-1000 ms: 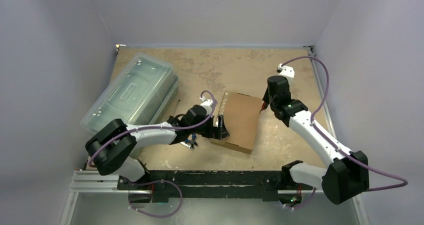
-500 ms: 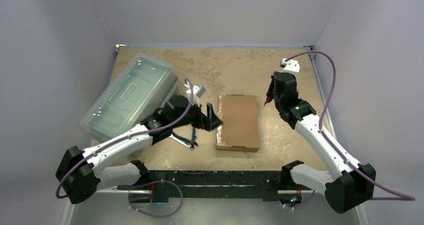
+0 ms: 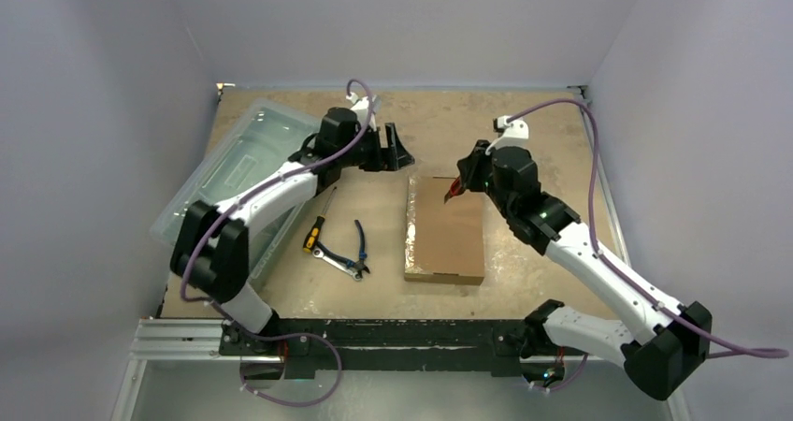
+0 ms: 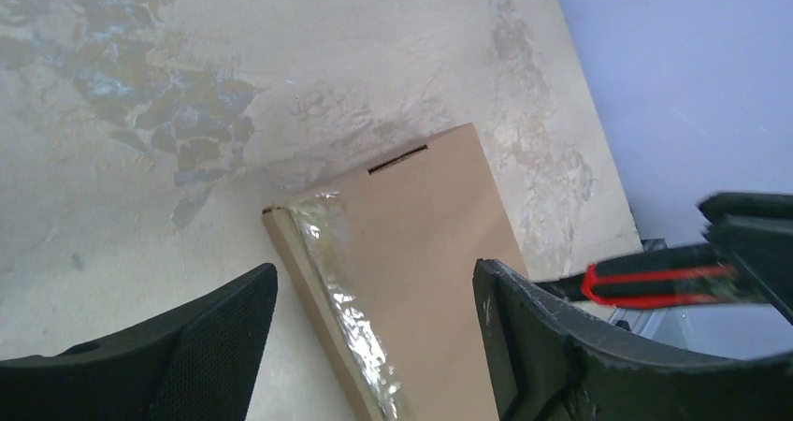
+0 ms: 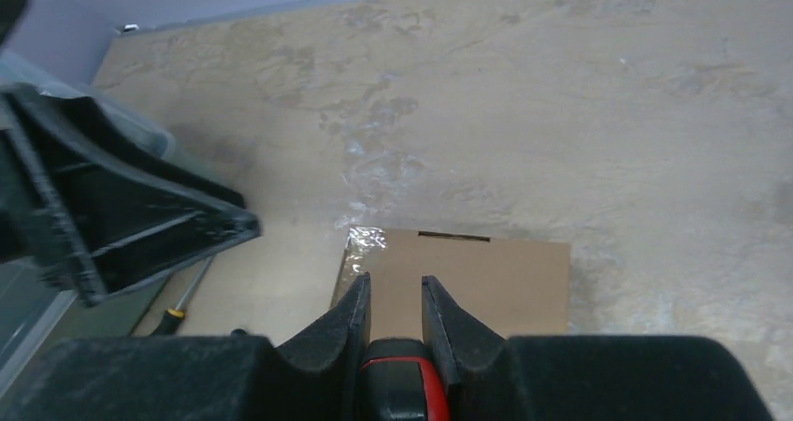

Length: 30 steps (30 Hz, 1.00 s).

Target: Unpack the express box

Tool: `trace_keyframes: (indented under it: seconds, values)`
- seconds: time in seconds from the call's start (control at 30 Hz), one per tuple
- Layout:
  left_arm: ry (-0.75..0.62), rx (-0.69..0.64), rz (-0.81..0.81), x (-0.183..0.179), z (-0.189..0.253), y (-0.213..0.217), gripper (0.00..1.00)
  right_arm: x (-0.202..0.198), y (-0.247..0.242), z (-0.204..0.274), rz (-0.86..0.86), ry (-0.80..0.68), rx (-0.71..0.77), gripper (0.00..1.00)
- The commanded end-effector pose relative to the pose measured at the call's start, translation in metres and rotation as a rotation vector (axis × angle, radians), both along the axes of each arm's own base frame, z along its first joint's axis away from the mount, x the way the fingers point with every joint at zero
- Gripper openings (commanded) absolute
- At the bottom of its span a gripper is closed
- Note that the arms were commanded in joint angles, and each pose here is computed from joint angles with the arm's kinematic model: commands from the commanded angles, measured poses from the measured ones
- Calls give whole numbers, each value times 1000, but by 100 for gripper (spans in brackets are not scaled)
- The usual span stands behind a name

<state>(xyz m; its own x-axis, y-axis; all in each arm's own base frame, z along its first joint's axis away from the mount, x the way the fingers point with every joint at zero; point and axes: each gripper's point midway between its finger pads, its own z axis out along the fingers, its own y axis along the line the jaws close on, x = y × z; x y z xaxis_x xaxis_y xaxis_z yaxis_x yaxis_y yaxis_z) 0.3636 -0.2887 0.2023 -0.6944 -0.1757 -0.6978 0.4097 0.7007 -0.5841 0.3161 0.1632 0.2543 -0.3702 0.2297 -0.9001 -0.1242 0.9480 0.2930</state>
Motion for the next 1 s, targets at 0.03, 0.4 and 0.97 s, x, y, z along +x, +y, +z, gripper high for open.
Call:
trace_keyframes:
  seconds: [0.03, 0.4, 0.97]
  values:
    - [-59, -48, -110, 27, -8, -28, 74, 11, 38, 12, 15, -21, 116, 0]
    - [68, -45, -125, 42, -78, -31, 47, 16, 64, 0, -63, -11, 131, 0]
    - [177, -207, -177, 43, -98, -37, 34, 47, 72, -18, -221, -3, 163, 0]
